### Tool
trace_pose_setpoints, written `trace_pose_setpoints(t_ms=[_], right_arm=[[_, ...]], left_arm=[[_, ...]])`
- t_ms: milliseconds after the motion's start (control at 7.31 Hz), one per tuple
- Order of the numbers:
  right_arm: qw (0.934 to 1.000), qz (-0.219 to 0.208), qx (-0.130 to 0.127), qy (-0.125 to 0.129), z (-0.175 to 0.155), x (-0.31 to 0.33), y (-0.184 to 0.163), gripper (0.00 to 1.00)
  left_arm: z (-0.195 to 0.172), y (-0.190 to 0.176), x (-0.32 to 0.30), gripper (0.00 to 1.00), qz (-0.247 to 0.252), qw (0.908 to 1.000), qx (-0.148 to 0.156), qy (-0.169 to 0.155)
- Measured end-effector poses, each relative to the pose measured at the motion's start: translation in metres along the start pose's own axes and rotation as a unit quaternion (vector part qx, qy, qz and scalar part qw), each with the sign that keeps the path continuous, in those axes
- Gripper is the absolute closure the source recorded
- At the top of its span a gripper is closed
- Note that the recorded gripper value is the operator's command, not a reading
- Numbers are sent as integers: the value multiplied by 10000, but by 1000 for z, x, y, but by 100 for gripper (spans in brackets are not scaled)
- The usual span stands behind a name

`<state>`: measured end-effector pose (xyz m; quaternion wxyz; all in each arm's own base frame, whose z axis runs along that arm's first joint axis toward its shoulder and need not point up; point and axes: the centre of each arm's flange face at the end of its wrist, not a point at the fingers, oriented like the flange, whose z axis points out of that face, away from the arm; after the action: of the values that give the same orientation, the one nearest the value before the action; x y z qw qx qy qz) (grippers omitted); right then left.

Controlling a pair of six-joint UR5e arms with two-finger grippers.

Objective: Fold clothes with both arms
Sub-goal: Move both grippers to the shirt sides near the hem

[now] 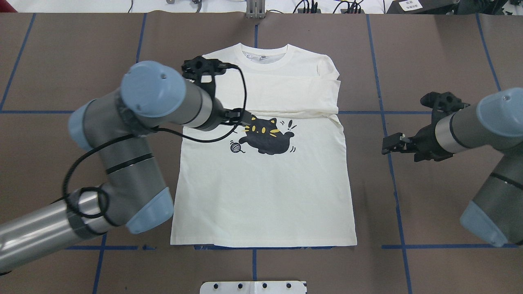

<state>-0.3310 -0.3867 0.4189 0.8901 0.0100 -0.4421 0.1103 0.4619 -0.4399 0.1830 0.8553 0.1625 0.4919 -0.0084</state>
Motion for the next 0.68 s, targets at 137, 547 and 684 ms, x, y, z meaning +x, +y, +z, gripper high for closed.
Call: trace_pose_setpoints(t_ms=[137, 547, 684], right_arm=[[10000, 83, -17, -10, 13, -23, 50, 0], [9999, 71, -45, 65, 49, -54, 158, 3], [9999, 20, -107, 129, 55, -55, 172, 13]], left_arm=[[-22, 17, -30, 0, 108, 9999, -13, -27], [-42, 31, -53, 0, 175, 9998, -1, -37], [-45, 31, -53, 0, 181, 9998, 14, -17]])
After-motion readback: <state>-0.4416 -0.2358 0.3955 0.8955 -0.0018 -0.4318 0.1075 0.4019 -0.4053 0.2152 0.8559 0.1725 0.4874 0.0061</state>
